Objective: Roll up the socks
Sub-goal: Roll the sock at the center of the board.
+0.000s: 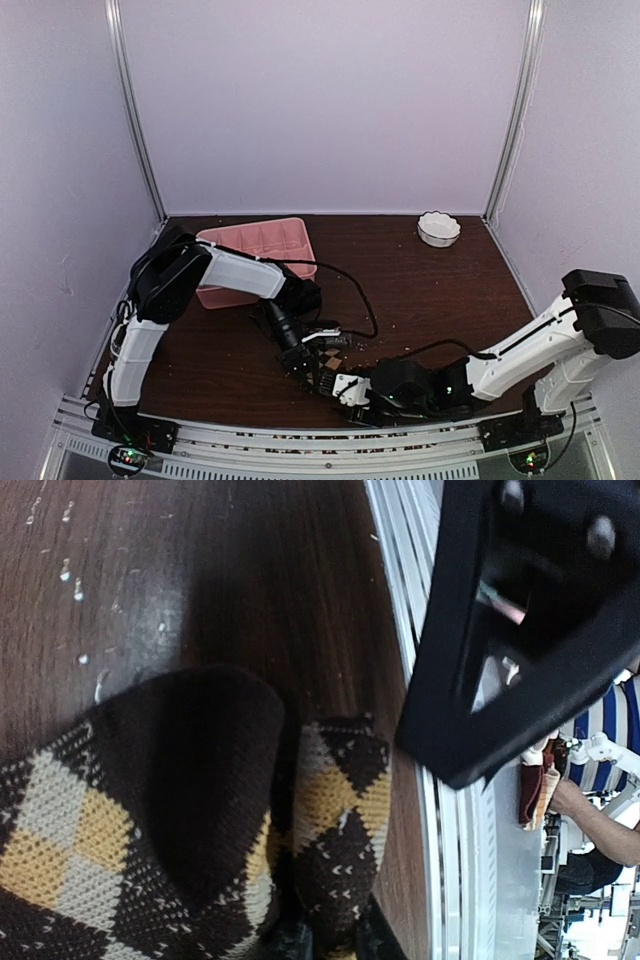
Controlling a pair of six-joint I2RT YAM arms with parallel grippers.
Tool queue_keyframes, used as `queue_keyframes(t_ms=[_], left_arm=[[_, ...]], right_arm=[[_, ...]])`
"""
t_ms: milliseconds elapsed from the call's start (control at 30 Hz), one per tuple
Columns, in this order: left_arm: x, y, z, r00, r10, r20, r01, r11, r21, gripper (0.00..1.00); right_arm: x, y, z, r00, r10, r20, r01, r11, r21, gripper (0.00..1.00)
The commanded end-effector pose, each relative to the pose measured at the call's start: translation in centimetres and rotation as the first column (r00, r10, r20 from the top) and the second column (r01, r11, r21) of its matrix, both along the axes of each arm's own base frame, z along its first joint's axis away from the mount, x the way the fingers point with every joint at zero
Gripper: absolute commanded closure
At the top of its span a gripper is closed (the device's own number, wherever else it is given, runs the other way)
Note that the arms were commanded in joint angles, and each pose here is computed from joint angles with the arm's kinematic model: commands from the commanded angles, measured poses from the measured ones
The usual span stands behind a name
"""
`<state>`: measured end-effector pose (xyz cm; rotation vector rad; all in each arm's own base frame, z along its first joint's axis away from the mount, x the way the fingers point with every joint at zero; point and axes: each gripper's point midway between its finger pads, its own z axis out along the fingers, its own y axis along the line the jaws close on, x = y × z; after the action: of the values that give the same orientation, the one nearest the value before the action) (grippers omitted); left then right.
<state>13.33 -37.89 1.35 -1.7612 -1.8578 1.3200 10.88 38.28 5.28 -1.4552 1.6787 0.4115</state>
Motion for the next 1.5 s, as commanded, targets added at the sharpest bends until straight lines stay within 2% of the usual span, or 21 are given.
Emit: queue_keyframes(t_ms=[0, 267, 367, 500, 567, 633, 833, 967, 1133, 1267, 1467], left_arm=[[0.9, 2.6, -4.8, 0.989, -0.062, 0.137, 0.041, 0.987, 0.153, 0.88], [0.8, 3.1, -5.0, 0.984, -0.085, 0.154, 0.061, 0.986, 0.154, 0.83], [0.8, 3.1, -4.7, 0.983, -0.093, 0.157, 0.07, 0.987, 0.144, 0.8], [1.0, 3.1, -3.9, 0.975, -0.11, 0.194, 0.089, 0.99, 0.112, 0.64], [1.8, 2.9, -3.5, 0.956, -0.111, 0.27, 0.09, 0.992, 0.09, 0.47], [3.0, 2.5, -2.3, 0.923, -0.089, 0.373, 0.077, 0.996, 0.047, 0.41], [5.8, 1.6, 4.1, 0.776, 0.031, 0.63, 0.068, 0.989, -0.132, 0.39], [6.6, 2.0, 6.1, 0.691, 0.092, 0.717, 0.06, 0.981, -0.184, 0.39], [5.6, 2.5, 6.6, 0.694, 0.097, 0.713, 0.083, 0.973, -0.213, 0.39], [5.3, 3.4, 5.1, 0.696, 0.055, 0.715, 0.092, 0.982, -0.165, 0.42], [4.4, 3.3, 6.1, 0.687, 0.079, 0.722, 0.117, 0.969, -0.218, 0.44]], right_arm=[[0.2, 1.6, -0.9, 0.997, 0.07, 0.019, -0.069, 0.997, -0.046, 0.46], [1.6, 2.0, -2.6, 0.998, 0.056, -0.009, -0.056, 0.995, -0.079, 0.54], [1.7, 1.5, -3.9, 0.997, 0.048, -0.053, -0.053, 0.993, -0.104, 0.67], [1.4, 0.5, -5.1, 0.991, 0.029, -0.133, -0.043, 0.994, -0.1, 0.89], [1.1, 0.2, -5.6, 0.983, 0.016, -0.184, -0.036, 0.994, -0.106, 0.93], [0.7, 0.0, -6.1, 0.971, 0.005, -0.239, -0.032, 0.994, -0.109, 0.96], [-0.7, -1.4, -8.6, 0.916, -0.046, -0.398, -0.012, 0.99, -0.143, 1.0], [-1.2, -2.1, -9.9, 0.87, -0.101, -0.482, 0.014, 0.983, -0.181, 1.0], [-1.1, -2.7, -10.8, 0.774, -0.175, -0.608, 0.078, 0.98, -0.183, 1.0], [-0.9, -3.0, -11.3, 0.721, -0.221, -0.656, 0.124, 0.974, -0.192, 1.0], [-0.3, -3.4, -12.8, 0.624, -0.321, -0.713, 0.192, 0.947, -0.258, 1.0]])
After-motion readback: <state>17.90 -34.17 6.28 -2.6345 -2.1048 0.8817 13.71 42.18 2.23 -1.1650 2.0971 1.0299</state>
